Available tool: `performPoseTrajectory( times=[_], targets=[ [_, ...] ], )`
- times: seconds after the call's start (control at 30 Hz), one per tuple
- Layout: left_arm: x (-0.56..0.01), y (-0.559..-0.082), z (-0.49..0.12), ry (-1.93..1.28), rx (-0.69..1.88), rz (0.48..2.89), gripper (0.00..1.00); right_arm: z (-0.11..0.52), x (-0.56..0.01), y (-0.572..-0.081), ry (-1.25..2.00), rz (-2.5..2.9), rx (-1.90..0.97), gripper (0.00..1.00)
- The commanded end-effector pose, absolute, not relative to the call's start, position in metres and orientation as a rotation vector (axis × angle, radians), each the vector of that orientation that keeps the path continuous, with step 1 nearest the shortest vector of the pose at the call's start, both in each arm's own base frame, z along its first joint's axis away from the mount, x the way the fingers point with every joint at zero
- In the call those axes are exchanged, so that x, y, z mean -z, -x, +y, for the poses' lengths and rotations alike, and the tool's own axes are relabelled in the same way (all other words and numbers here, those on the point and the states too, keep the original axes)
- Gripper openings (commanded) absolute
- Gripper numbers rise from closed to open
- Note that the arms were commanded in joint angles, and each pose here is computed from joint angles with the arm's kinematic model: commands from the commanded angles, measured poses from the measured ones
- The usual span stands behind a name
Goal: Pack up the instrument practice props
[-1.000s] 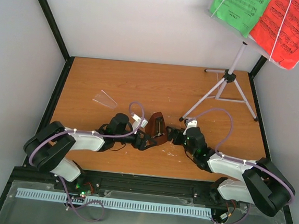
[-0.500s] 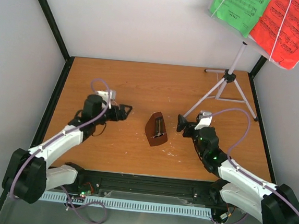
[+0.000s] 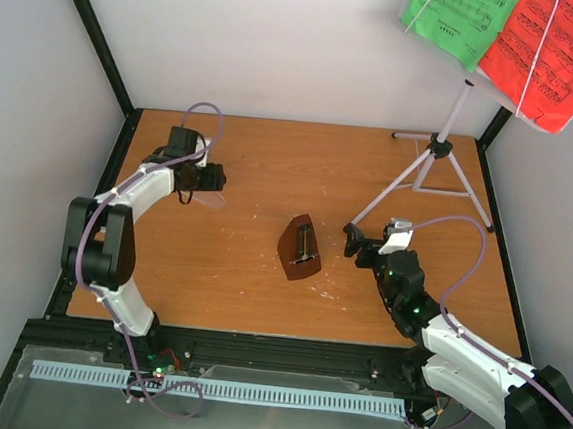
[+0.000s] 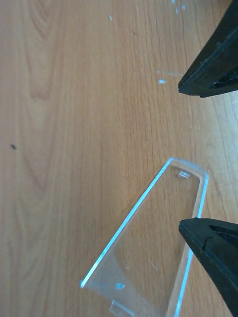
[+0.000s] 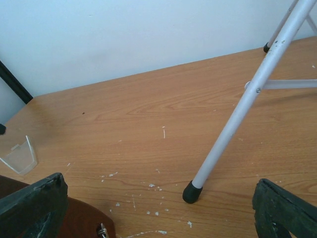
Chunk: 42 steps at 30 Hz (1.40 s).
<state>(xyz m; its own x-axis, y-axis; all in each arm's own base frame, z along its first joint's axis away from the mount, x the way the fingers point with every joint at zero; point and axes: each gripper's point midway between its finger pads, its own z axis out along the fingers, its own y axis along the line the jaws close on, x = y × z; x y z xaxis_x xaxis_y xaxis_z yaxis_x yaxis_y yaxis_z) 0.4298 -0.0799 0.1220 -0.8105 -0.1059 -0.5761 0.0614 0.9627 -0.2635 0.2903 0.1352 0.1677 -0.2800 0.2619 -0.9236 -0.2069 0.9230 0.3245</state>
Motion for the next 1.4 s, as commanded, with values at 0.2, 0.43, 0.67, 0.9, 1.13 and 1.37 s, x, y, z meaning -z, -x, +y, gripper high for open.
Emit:
performPoseTrajectory(
  times=[0.2,0.43,0.67,0.9,1.13,1.37],
  targets=[
    [-0.081,-0.446,-0.089,-0.011,0.431,2.646,0.67,0.121,-0.168,-0.290,-0.085,1.784,-0.405,1.00],
    [-0.057,-0.427,-0.103,-0.005,0.565,2.697,0.64,0.120,-0.167,-0.290,-0.097,1.784,-0.404,1.00],
    [-0.048,-0.415,-0.120,-0.100,0.625,2.725,0.55,0.121,-0.168,-0.289,-0.092,1.781,-0.415,1.00],
    [-0.039,-0.415,-0.145,-0.193,0.637,2.751,0.55,0.116,-0.174,-0.284,-0.097,1.760,-0.414,1.00],
    [-0.059,-0.420,-0.163,-0.248,0.636,2.674,0.55,0.113,-0.178,-0.283,-0.107,1.742,-0.409,1.00],
    [-0.088,-0.431,-0.118,-0.227,0.408,2.634,0.78,0.113,-0.165,-0.288,-0.115,1.761,-0.387,1.00]
  ],
)
